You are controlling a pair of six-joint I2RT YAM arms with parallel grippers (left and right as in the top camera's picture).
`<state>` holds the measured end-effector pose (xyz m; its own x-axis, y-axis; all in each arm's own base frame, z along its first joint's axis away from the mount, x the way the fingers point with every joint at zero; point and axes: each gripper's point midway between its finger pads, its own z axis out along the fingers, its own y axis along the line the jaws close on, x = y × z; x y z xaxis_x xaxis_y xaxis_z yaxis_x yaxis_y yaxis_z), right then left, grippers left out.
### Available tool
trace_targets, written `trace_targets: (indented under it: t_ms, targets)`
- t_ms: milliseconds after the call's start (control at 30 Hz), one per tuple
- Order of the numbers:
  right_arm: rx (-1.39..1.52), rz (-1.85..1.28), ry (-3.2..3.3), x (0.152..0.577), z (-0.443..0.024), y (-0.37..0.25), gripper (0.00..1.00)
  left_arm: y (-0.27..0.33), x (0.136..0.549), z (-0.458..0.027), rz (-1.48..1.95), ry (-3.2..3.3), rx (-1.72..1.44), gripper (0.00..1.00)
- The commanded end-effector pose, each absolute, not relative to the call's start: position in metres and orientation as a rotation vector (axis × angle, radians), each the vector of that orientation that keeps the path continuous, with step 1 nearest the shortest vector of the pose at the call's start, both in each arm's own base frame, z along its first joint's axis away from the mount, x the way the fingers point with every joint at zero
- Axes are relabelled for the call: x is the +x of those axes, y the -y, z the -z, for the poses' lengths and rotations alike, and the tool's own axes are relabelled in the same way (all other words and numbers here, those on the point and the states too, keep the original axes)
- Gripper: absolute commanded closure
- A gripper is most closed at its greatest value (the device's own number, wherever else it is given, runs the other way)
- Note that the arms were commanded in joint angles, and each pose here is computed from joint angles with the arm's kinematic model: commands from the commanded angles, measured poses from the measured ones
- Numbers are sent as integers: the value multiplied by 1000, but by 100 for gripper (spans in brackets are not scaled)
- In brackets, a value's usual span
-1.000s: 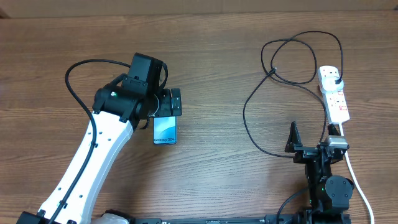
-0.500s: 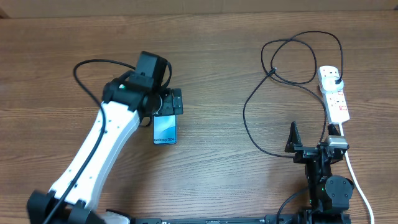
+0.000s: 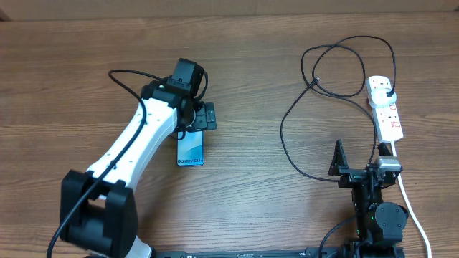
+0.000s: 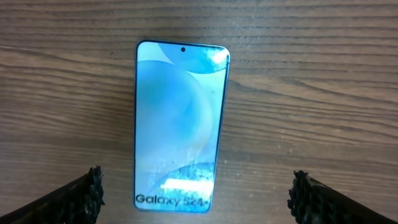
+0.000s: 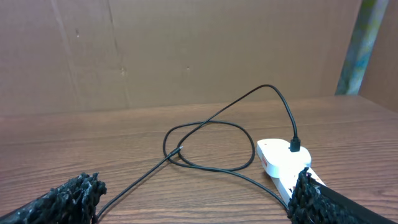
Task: Plug charger to phone and switch on socket
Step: 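Lower the open left gripper down around the phone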
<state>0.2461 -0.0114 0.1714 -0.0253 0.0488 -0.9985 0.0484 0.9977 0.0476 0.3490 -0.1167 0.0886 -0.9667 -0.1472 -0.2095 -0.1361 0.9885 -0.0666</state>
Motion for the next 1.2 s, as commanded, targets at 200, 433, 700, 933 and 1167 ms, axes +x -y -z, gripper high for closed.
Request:
trace_targets:
  t_ms: [200, 433, 700, 933, 1167]
  targets:
    - [69, -5, -1593, 246, -170, 10, 0, 134, 354, -43, 121, -3023, -109, 0]
    - [69, -5, -1593, 246, -170, 10, 0, 131, 354, -36, 89, -3035, -27, 0]
    - [69, -5, -1592, 246, -170, 10, 0, 125, 353, -33, 31, -3038, 94, 0]
    - [69, -5, -1592, 246, -170, 10, 0, 121, 350, -32, 0, -3050, 65, 0]
    - [69, -5, -1593, 246, -170, 10, 0, 111, 349, -32, -32, -3059, -53, 0]
